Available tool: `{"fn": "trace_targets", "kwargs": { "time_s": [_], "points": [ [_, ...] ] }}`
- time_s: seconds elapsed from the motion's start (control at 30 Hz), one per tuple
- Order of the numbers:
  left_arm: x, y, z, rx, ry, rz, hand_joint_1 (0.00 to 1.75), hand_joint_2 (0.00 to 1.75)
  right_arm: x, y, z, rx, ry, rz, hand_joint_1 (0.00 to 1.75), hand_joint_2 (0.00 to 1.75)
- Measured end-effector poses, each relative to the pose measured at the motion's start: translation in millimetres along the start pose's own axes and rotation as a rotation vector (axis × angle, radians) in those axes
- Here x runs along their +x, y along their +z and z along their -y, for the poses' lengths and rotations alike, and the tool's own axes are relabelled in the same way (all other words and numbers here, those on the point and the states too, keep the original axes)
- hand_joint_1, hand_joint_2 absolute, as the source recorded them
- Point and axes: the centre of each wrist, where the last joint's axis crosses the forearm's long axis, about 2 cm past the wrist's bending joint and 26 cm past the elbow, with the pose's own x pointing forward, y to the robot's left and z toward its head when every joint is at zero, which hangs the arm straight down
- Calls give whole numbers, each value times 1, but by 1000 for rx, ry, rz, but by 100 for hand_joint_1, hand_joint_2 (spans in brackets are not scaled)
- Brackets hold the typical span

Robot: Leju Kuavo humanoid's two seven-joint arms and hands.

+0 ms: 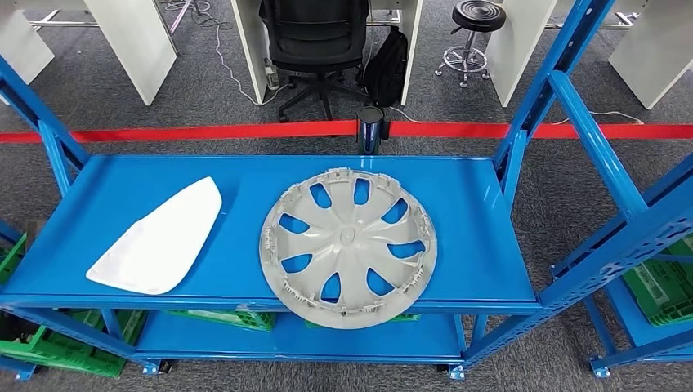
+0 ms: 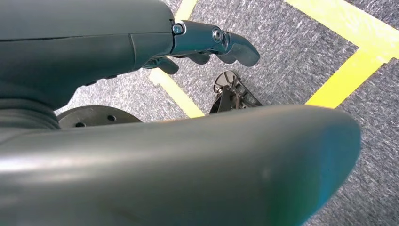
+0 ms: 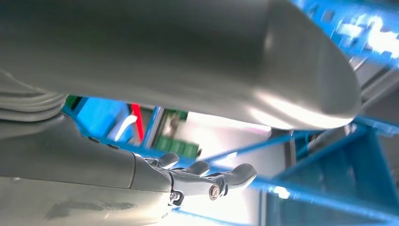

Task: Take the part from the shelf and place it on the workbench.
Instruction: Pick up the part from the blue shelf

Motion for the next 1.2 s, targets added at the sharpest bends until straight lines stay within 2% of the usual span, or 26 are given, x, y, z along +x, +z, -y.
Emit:
{"fn": "trace_targets", "kwargs": {
  "time_s": [0.27,0.6,0.83,1.2],
  "points": [
    [-2,1,2,-3,8,-6,0,0,-12,-3,26,-161,93,-64,0,0],
    [-2,2,4,-3,11,-9,0,0,-17,-1,41,-227,163,-121,0,0],
    [-2,2,5,-1,11,-9,0,0,-16,3,42,-201,200,-130,0,0],
    [-1,2,6,-9,9,-2,0,0,-3,-1,19,-75,209,-95,0,0]
  ]
}}
